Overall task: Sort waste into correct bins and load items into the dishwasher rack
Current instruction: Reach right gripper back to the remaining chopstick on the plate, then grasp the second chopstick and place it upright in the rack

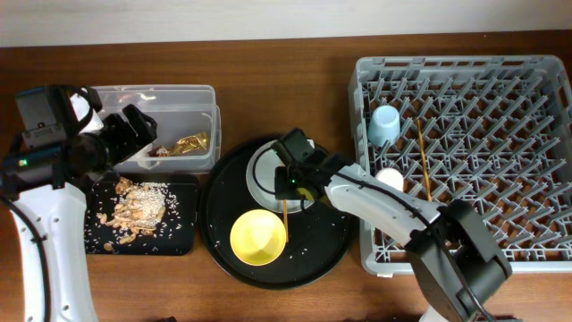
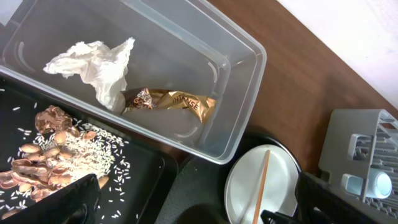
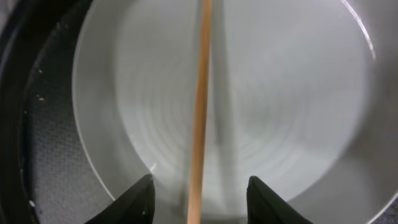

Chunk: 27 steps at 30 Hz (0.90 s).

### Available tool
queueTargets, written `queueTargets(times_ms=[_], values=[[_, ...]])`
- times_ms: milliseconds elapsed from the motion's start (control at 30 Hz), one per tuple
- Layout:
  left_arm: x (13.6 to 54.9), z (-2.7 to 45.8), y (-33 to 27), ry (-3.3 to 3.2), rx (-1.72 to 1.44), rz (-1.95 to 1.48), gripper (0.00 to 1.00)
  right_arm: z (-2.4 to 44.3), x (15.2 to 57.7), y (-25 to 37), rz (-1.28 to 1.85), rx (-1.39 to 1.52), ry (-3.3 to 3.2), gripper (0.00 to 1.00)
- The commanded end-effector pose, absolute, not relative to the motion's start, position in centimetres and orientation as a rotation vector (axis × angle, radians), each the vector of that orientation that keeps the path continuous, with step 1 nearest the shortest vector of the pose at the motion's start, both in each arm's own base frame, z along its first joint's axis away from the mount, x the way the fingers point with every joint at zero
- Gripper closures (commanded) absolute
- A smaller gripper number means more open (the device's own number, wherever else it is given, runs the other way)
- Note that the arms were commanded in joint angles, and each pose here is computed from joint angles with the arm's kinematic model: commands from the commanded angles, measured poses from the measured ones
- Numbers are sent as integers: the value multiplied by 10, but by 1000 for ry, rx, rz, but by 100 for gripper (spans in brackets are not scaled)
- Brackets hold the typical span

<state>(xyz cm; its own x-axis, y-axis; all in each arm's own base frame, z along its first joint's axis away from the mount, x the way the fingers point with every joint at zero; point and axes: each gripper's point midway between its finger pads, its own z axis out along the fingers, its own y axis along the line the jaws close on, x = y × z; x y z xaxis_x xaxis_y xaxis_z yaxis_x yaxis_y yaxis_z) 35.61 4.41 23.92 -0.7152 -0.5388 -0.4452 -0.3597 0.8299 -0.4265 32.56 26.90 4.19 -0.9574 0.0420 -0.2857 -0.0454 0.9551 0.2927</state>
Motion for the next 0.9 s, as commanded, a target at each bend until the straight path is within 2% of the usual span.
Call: queueTargets(times_ms=[0, 200, 267, 333, 400, 600, 667, 767, 867], values=[[356, 239, 47, 2440, -650, -406, 1, 39, 321, 279, 444, -26, 2794, 54], [356, 239, 47, 2440, -650, -406, 1, 16, 323, 270, 305, -24, 2801, 54], [356, 239, 47, 2440, -650, -406, 1, 11, 322, 271, 297, -28, 2809, 60], [356, 239, 47, 2440, -650, -406, 1, 10, 322, 271, 296, -28, 2809, 74], [356, 239, 47, 2440, -650, -406, 1, 10, 322, 271, 297, -28, 2810, 82], [356, 239, 47, 2440, -650, -406, 0, 12, 324, 270, 297, -29, 2807, 96], [356, 239, 47, 2440, -650, -406, 1, 30, 336, 265, 307, -3, 2785, 96], [356, 239, 47, 2440, -650, -406, 1, 80, 354, 255, 327, -102, 2713, 96], [356, 239, 47, 2440, -650, -406, 1, 156, 361, 225, 252, -388, 2582, 96]])
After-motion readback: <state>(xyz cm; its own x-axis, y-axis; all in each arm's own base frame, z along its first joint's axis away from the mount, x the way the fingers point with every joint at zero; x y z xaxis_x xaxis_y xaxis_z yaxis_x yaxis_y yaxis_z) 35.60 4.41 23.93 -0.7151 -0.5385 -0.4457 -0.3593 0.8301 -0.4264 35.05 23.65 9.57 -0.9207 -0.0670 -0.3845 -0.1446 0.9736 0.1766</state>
